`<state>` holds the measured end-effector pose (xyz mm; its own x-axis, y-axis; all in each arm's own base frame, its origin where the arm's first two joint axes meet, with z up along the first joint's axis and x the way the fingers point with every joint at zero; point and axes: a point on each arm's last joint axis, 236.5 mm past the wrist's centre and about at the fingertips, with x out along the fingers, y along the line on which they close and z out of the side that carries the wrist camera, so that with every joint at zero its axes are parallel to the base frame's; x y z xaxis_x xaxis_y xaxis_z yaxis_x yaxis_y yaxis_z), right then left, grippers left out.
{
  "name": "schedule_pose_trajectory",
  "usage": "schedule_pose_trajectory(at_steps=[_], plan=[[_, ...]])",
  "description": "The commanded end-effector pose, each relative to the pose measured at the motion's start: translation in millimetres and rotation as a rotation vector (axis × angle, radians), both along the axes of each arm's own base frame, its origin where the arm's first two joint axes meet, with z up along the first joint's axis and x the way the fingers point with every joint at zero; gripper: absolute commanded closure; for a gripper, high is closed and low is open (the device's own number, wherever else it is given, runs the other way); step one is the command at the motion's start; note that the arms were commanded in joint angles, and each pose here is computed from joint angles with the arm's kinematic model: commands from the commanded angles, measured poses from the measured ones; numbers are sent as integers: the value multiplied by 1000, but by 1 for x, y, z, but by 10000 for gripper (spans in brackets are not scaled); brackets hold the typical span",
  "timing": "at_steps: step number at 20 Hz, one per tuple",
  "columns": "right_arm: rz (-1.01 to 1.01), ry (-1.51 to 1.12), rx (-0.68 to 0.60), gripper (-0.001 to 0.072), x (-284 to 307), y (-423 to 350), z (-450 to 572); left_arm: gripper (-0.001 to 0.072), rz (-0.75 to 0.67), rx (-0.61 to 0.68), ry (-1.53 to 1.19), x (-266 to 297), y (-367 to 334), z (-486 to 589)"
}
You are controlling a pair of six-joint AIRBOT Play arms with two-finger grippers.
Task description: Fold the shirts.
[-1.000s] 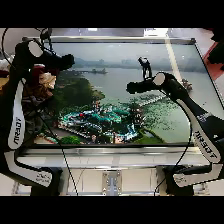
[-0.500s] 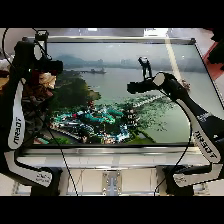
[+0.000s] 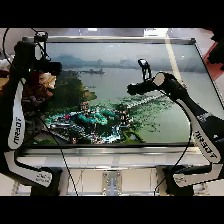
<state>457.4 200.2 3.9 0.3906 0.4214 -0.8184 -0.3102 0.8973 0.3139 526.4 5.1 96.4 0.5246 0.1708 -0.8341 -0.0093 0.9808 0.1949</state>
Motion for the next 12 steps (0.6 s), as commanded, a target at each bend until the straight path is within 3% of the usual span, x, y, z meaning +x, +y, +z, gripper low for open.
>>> schedule_pose_trajectory(at_steps=[1, 12], plan=[[1, 4, -1, 364, -1, 0, -1, 0, 3, -8, 1, 0, -1, 0], [1, 5, -1, 364, -1, 0, -1, 0, 39, -49, 23, -6, -5, -5]])
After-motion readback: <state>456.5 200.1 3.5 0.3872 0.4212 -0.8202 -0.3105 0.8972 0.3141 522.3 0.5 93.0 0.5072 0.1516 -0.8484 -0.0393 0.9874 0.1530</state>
